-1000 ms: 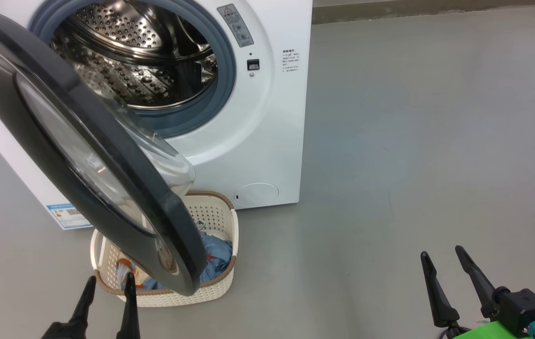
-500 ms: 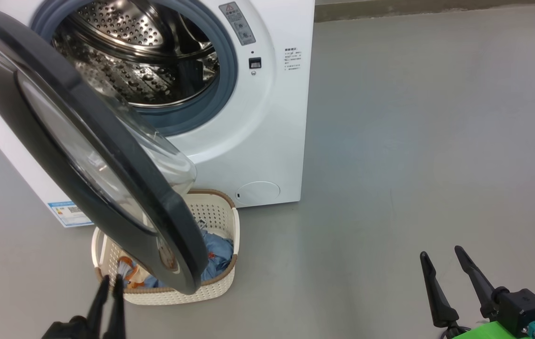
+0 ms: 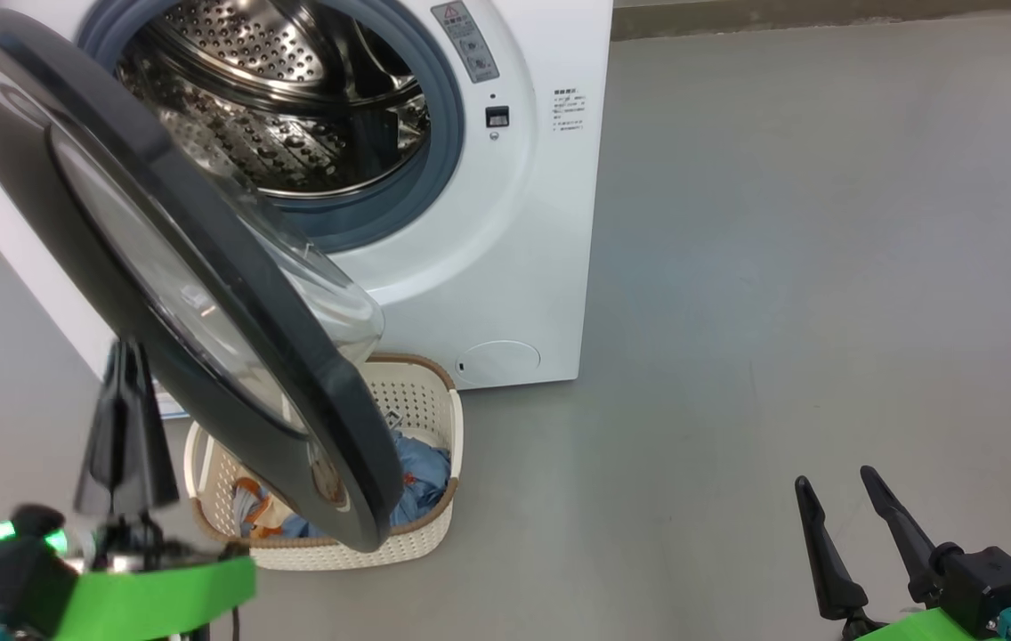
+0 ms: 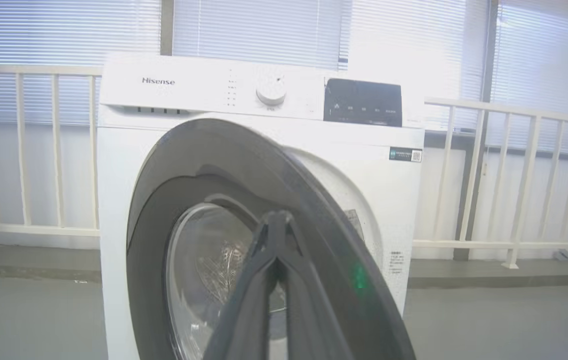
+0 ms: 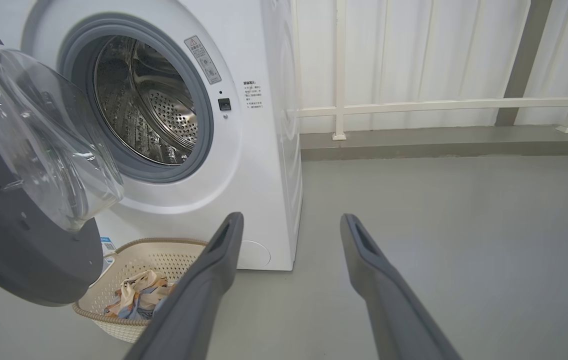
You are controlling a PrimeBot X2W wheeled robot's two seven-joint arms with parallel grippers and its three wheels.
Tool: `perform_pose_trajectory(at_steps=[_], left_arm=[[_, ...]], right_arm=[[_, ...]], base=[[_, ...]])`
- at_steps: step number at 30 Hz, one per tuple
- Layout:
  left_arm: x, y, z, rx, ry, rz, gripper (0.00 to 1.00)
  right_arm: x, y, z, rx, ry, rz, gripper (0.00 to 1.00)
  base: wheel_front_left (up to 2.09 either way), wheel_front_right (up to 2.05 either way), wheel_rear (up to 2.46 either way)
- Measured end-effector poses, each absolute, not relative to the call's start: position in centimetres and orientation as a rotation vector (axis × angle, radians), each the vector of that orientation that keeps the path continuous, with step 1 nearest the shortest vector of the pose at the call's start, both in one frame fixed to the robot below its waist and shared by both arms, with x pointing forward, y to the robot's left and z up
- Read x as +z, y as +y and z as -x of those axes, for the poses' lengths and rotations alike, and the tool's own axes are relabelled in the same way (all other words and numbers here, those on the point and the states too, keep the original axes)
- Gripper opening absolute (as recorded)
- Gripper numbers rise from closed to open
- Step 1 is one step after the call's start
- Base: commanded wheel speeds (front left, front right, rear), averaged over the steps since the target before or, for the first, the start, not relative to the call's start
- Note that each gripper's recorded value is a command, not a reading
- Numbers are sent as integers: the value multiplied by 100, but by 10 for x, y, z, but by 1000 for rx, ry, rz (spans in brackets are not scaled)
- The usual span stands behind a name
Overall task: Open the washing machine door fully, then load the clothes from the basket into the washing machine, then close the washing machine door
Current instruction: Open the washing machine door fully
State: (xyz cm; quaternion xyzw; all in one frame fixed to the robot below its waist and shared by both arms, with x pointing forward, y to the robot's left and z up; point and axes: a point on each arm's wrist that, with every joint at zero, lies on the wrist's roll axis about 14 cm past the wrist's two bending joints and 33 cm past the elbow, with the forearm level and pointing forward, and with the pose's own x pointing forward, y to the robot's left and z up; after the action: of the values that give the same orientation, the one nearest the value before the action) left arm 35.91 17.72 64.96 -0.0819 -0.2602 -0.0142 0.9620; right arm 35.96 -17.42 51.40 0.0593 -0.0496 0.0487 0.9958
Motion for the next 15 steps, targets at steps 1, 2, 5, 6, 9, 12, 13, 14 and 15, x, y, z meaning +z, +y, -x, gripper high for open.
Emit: perform_pose_trajectory(at_steps=[1,2,5,6,9,12,13,14,15], left_arm=[[665,173,-357,-48,-577,166,0],[680,168,-354,-70,-624,165,0],[718,147,-345,-157,-747,160,0],[726,138,-342,-192,-771,161,0],[740,111,-338,-294,-812,176,0],[748,87,-337,-379,-831,194,0],[748,79,-337,-406,-828,201,0],[747,71,-337,-434,-820,213,0],[745,63,-338,-462,-808,224,0]], right_arm=[[514,-174,-360,98,-98,-119,100],[513,-174,-360,99,-97,-119,100],[512,-174,-360,98,-94,-119,100],[512,-174,-360,97,-94,-119,100],[512,-175,-359,94,-92,-120,100],[511,-176,-358,89,-89,-121,100],[510,-176,-358,88,-88,-121,100],[509,-177,-358,84,-86,-122,100],[509,-178,-357,81,-84,-122,100]], base=[[0,0,0],[0,0,0],[0,0,0],[0,0,0],[0,0,0],[0,0,0],[0,0,0],[0,0,0],[0,0,0]])
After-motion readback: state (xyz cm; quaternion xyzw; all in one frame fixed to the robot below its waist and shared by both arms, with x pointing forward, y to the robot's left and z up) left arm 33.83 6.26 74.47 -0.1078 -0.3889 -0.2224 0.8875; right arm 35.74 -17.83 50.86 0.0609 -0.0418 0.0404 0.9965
